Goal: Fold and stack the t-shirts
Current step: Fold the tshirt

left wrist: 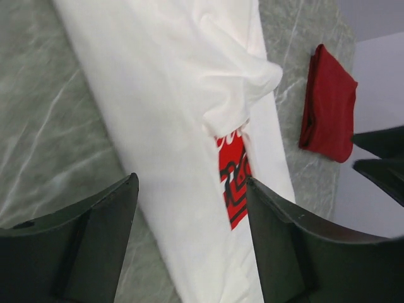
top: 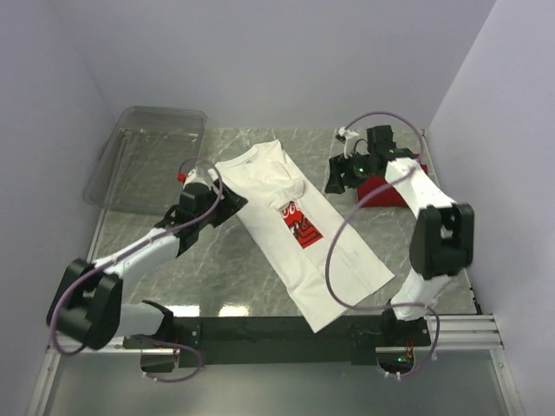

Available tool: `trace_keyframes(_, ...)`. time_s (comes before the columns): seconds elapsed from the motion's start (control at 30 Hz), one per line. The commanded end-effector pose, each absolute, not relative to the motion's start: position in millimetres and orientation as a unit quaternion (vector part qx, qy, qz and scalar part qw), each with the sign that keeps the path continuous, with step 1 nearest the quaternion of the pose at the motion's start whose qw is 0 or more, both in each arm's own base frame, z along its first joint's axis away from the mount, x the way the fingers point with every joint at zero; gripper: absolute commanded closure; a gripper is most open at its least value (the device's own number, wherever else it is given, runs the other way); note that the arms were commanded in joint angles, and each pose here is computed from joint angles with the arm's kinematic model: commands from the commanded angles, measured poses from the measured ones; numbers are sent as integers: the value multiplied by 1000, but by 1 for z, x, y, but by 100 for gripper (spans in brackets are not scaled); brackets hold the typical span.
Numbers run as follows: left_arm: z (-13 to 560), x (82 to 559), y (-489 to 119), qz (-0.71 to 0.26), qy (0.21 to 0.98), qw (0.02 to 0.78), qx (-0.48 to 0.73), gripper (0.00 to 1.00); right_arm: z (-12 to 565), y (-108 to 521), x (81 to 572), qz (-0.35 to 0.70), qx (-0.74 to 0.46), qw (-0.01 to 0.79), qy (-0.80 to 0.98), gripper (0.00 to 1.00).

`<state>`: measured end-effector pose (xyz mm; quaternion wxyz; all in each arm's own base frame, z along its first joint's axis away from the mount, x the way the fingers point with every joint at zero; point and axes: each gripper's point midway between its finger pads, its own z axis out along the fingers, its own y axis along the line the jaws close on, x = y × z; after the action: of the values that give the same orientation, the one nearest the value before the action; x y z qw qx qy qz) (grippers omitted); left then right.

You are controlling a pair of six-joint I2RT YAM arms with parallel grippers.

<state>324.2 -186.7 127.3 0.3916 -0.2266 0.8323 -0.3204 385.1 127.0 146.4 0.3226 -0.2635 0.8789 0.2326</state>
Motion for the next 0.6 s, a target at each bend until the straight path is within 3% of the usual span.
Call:
trace_keyframes(0.0, 167, 356, -214, -385, 807, 414, -171, 27, 180, 167, 407, 336, -236, 312, 857, 25)
trace_keyframes(0.27, 133, 379, -229, -377, 832, 370, -169, 31, 121, 209, 468, 357, -175, 238, 886, 28)
trace_keyframes(0.57, 116, 394, -245, -378, 848, 342, -145, 32, 78, 227, 465, 365, -178, 197, 892, 29)
